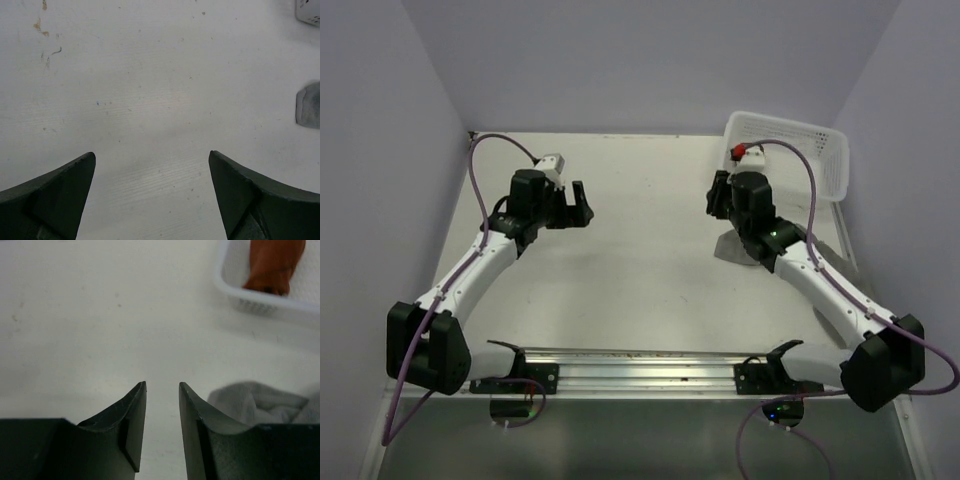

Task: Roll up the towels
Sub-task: Move the towel to the center of the board

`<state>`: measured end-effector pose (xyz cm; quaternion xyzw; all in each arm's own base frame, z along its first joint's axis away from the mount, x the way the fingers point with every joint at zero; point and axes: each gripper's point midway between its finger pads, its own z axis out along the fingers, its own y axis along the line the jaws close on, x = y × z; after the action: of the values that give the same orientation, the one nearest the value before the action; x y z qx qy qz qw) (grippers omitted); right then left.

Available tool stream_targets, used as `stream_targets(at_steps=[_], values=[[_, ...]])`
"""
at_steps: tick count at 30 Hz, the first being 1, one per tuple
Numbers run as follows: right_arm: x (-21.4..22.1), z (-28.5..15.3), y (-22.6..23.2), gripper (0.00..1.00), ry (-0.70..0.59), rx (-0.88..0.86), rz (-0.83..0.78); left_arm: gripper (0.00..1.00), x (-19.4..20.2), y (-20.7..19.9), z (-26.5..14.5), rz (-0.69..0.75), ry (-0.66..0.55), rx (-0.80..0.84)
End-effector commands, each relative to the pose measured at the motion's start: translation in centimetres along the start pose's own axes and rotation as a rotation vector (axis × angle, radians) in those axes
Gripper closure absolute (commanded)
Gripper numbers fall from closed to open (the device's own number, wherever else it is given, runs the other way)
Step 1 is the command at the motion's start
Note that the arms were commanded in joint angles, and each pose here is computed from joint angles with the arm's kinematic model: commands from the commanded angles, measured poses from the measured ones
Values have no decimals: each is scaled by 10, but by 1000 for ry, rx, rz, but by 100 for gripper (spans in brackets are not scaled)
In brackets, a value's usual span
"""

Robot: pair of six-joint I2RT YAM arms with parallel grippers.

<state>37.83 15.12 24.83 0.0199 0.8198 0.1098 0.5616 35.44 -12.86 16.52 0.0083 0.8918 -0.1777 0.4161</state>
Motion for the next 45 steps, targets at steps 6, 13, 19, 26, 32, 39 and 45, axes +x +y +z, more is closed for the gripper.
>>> stream_targets(at_steps=[6, 13, 19, 26, 32, 39, 45], values=[[126, -19, -89, 76, 277, 312, -69, 7, -13, -6, -14, 35, -76, 39], [159, -3, -107, 70, 414, 346, -67, 5, -11, -3, -13, 34, -70, 28], [181, 26, -110, 70, 463, 317, -45, 4, -9, -3, -13, 33, -65, 26], [188, 44, -105, 71, 513, 301, -28, 4, -9, -3, -13, 33, -64, 29], [212, 47, -91, 76, 585, 239, -31, 4, -10, -4, -15, 34, -69, 29], [253, 37, 4, 75, 643, 65, -111, 4, -16, 0, -20, 33, -95, 2], [271, 42, 138, 75, 662, -139, -161, 4, -23, 14, -27, 24, -122, -88]])
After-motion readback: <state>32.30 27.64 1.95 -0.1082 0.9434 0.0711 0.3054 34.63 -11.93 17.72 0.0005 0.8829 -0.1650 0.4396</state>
